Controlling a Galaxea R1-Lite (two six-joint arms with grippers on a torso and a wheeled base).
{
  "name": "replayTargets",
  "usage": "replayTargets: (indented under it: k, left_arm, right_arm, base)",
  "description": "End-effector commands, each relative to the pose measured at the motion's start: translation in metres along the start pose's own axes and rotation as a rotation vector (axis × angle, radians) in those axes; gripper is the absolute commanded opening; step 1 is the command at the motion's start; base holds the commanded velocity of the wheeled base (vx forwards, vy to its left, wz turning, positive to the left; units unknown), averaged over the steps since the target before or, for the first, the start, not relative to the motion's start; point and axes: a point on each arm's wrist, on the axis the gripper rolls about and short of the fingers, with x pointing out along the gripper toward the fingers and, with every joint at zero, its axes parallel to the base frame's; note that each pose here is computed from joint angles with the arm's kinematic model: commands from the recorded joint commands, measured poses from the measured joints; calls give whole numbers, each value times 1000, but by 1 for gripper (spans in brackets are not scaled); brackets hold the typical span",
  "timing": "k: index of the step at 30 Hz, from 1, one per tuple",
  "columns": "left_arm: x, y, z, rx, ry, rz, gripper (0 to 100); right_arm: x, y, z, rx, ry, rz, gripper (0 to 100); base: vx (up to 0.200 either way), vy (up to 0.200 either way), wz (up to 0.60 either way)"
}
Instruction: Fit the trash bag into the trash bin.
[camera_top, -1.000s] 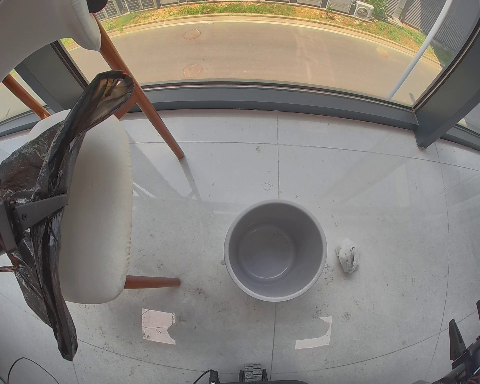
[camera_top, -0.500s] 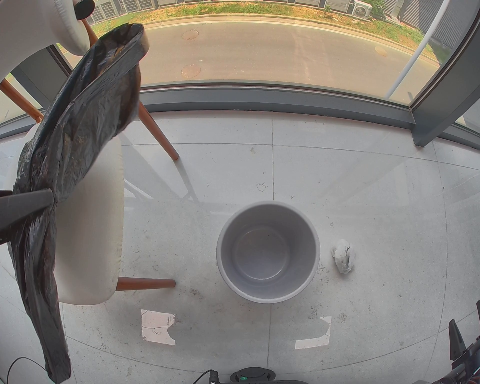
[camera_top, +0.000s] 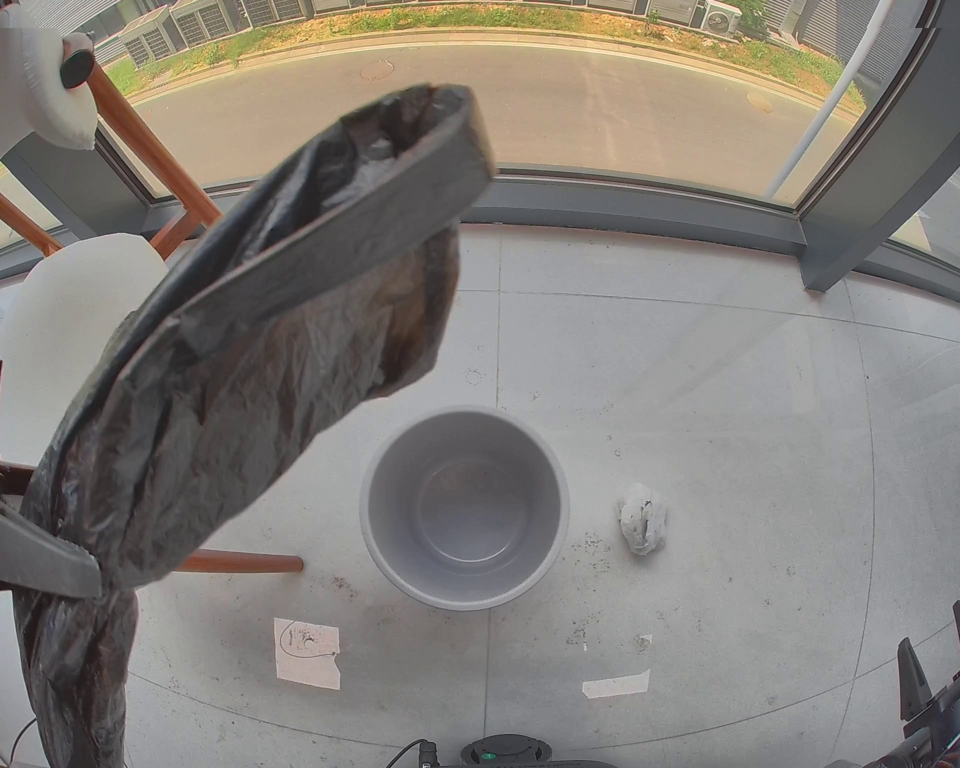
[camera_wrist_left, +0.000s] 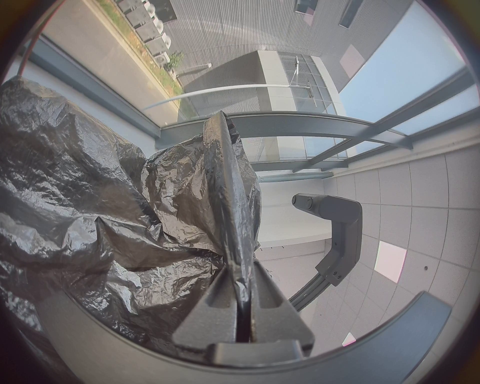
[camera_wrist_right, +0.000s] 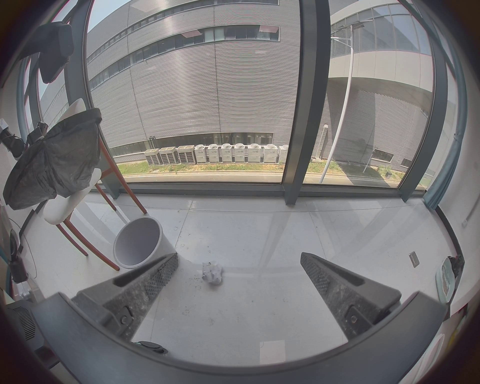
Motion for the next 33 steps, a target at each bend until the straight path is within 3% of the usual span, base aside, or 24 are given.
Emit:
replayTargets:
  k: [1,3,9,12,17,25,33]
  left_arm:
    - [7,23,7,-78,23,-5,0]
    - [8,38,11,-105,22,6,0]
    - [10,63,19,-43,9,11,0]
    - [14,65,21,-19,16,-8,0]
    - [17,69,17,-56,30,-19,0]
    - [-3,86,-1,-126,-32,61,0]
    - [-17,92,0,-21,-83,125,0]
  right_arm:
    - [0,0,-5,0,6,0,100]
    - [0,0,-5,1,6,0,100]
    - [0,0,-5,0,6,0,100]
    - [0,0,-5,0,6,-1,100]
    - [0,0,-5,1,6,0,100]
    - [0,0,-5,1,6,0,100]
    - [0,0,-5,1,6,0,100]
  base:
    - [0,-200,0]
    - [0,0,0]
    - [0,0,0]
    - [0,0,0]
    - [0,0,0]
    - [0,0,0]
    - [0,0,0]
